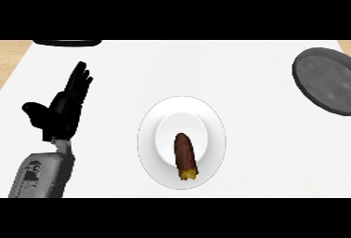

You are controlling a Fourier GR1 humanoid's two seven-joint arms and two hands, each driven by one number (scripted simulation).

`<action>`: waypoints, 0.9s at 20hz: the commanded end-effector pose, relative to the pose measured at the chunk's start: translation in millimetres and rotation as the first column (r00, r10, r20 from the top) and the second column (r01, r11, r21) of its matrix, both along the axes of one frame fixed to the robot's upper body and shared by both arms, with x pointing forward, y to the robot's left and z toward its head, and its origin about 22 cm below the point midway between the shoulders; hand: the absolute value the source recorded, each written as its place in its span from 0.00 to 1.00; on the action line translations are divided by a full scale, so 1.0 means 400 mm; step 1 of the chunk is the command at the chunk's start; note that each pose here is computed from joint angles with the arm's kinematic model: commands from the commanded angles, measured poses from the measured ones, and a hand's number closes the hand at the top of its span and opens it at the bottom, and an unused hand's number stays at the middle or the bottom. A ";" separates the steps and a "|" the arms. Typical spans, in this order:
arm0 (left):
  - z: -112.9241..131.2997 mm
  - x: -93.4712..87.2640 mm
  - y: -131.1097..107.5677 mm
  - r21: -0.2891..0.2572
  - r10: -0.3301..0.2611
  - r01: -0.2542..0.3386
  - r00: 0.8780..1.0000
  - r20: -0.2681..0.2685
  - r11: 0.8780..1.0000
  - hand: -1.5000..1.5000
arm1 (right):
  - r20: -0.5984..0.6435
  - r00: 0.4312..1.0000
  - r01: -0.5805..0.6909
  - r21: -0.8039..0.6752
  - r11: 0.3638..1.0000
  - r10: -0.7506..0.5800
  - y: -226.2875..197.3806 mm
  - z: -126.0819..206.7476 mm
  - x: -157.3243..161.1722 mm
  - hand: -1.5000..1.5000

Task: Pick the cupcake from the plate and place it in the pan

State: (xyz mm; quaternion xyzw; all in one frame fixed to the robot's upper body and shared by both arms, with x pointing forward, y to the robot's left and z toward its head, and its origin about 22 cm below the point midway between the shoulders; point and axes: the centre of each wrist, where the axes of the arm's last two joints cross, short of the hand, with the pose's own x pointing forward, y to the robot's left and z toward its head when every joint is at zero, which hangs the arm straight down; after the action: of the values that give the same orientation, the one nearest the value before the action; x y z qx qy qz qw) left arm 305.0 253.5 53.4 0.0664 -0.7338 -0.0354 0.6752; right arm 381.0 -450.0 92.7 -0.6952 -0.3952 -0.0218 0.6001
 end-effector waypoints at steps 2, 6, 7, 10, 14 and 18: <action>0.011 0.022 0.027 0.005 -0.002 0.002 1.000 -0.006 1.000 0.50 | 0.020 1.000 0.010 0.164 0.986 -0.013 -0.007 -0.063 -0.027 0.00; 0.021 0.013 0.011 0.003 -0.004 0.004 1.000 0.008 1.000 0.50 | 0.067 0.992 -0.128 0.398 0.908 0.110 -0.020 -0.067 -0.036 0.00; 0.002 0.002 0.016 0.005 -0.003 0.003 1.000 0.000 1.000 0.50 | 0.088 0.989 -0.145 0.419 0.896 0.119 -0.015 -0.088 -0.043 0.00; 0.010 0.002 0.008 0.016 -0.007 0.007 1.000 0.006 1.000 0.50 | 0.097 0.986 -0.162 0.377 0.912 0.136 -0.041 -0.101 -0.069 0.00; -0.006 -0.009 0.015 0.005 0.002 -0.002 1.000 -0.001 1.000 0.50 | 0.242 0.961 -0.208 0.299 0.931 0.137 -0.039 -0.089 -0.063 0.00; 0.001 0.005 0.004 -0.007 0.014 -0.014 1.000 -0.016 1.000 0.50 | 0.413 0.908 -0.191 0.265 0.945 0.068 -0.006 -0.101 -0.047 0.00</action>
State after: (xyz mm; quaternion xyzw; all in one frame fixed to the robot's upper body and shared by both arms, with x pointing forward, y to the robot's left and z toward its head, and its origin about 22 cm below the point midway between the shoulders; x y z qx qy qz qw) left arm 304.2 258.1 54.5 0.0670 -0.7329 -0.0359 0.6761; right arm 358.6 -459.4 53.5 -0.5448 -0.5145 -0.1306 0.6491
